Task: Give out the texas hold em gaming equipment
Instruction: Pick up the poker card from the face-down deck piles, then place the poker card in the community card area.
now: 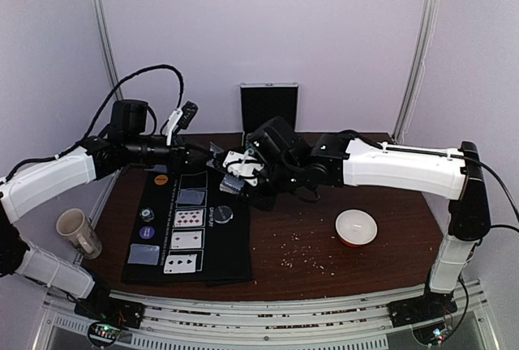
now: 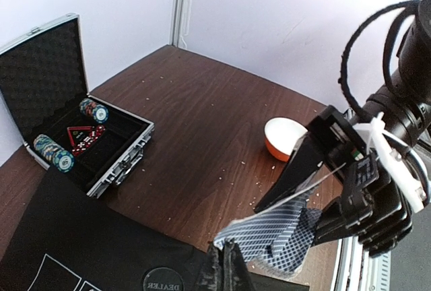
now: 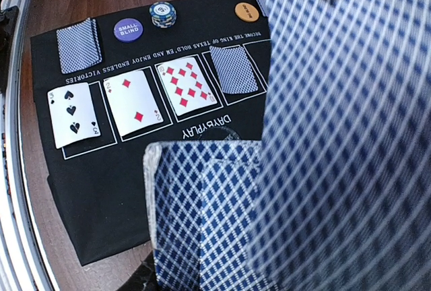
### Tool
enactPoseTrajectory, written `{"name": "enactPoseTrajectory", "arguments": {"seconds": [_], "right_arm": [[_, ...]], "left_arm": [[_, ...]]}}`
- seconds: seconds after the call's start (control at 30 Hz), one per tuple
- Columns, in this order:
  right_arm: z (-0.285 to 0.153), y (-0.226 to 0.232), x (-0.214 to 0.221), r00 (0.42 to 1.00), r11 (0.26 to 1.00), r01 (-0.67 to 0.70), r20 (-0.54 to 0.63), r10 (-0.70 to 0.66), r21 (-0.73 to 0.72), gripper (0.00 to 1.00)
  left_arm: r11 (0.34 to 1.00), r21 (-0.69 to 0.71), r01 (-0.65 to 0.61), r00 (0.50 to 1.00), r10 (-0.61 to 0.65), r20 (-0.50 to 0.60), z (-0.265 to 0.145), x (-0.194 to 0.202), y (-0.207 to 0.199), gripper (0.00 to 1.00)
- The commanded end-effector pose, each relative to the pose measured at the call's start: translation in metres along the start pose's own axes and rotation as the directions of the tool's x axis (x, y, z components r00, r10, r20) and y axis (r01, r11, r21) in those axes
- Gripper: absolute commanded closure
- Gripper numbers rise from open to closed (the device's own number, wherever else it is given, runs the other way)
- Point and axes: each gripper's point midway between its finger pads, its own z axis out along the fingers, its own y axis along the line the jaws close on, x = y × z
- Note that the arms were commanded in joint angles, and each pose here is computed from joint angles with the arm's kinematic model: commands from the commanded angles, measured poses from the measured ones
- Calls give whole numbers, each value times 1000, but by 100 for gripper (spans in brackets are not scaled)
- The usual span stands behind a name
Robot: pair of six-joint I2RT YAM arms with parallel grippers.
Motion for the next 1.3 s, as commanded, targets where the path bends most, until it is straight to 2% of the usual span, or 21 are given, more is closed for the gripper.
{"name": "enactPoseTrajectory", "arguments": {"seconds": [0.0, 0.17, 0.27, 0.33, 0.43, 0.57, 0.7, 1.0, 1.27], "right_arm": [[-7, -11, 7, 1000, 999, -15, 2, 15, 31, 54], [-4, -16, 22, 999, 999, -35, -24, 36, 30, 54], [-3, -16, 32, 998, 999, -40, -43, 41, 28, 54], [-3, -15, 37, 998, 999, -42, -53, 43, 24, 54], [-3, -12, 45, 997, 999, -48, -65, 49, 16, 54], [-3, -7, 58, 994, 998, -55, -91, 55, 0, 54], [-4, -3, 68, 992, 998, -64, -112, 62, -8, 54], [-2, -1, 72, 991, 997, -72, -117, 69, -16, 54], [-2, 0, 78, 988, 998, -67, -138, 64, -17, 54]], "left_arm": [[998, -13, 64, 997, -64, 52, -21, -3, 21, 100], [980, -83, 180, 983, -176, 54, -37, 12, 64, 100], [923, -242, 301, 953, -302, 33, -43, 37, 118, 100], [846, -349, 402, 903, -431, -3, -43, 69, 158, 100], [747, -420, 515, 813, -582, -37, -33, 121, 204, 100], [706, -474, 526, 764, -638, -102, -15, 159, 236, 100], [702, -473, 533, 745, -654, -130, -2, 175, 249, 100], [639, -534, 554, 711, -696, -96, 2, 196, 269, 100], [600, -572, 558, 675, -730, -108, 4, 217, 275, 100]]}}
